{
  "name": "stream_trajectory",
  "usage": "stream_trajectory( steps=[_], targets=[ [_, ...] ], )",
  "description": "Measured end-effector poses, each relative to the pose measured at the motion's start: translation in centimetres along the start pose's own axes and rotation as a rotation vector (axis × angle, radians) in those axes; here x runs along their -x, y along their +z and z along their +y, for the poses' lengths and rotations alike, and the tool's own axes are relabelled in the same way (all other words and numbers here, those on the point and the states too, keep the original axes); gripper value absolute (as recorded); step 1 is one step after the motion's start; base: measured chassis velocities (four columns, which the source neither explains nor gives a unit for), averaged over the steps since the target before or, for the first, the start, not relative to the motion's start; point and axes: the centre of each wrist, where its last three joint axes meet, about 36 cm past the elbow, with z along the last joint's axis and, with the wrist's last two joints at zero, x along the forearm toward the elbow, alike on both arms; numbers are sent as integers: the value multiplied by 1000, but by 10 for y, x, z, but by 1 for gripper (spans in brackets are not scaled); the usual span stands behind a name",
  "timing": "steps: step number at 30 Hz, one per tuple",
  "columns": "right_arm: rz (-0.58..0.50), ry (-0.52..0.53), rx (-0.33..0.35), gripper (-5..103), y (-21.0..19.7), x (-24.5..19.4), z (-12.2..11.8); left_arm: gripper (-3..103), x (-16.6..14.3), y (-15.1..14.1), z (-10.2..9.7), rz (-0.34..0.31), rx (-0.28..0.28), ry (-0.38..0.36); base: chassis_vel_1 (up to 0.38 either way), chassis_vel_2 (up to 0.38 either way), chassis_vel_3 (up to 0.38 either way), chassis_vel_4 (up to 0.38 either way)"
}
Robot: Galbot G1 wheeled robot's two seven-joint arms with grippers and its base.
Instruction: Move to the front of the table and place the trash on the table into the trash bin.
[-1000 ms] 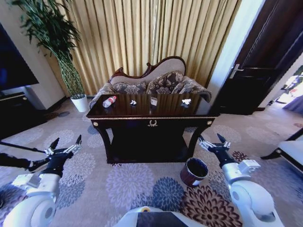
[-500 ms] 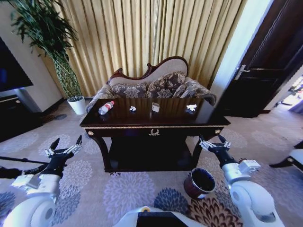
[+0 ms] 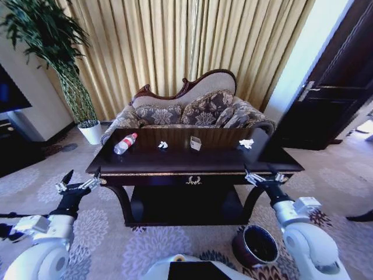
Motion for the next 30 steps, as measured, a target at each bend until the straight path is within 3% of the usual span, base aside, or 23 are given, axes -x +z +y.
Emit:
stream_trajectory(
  steps=[30],
  targets=[
    [-1,12,42,100,3,-2,0,100,-3,-2,-3,-5,-1,3,-2,2,1,-2]
  ],
)
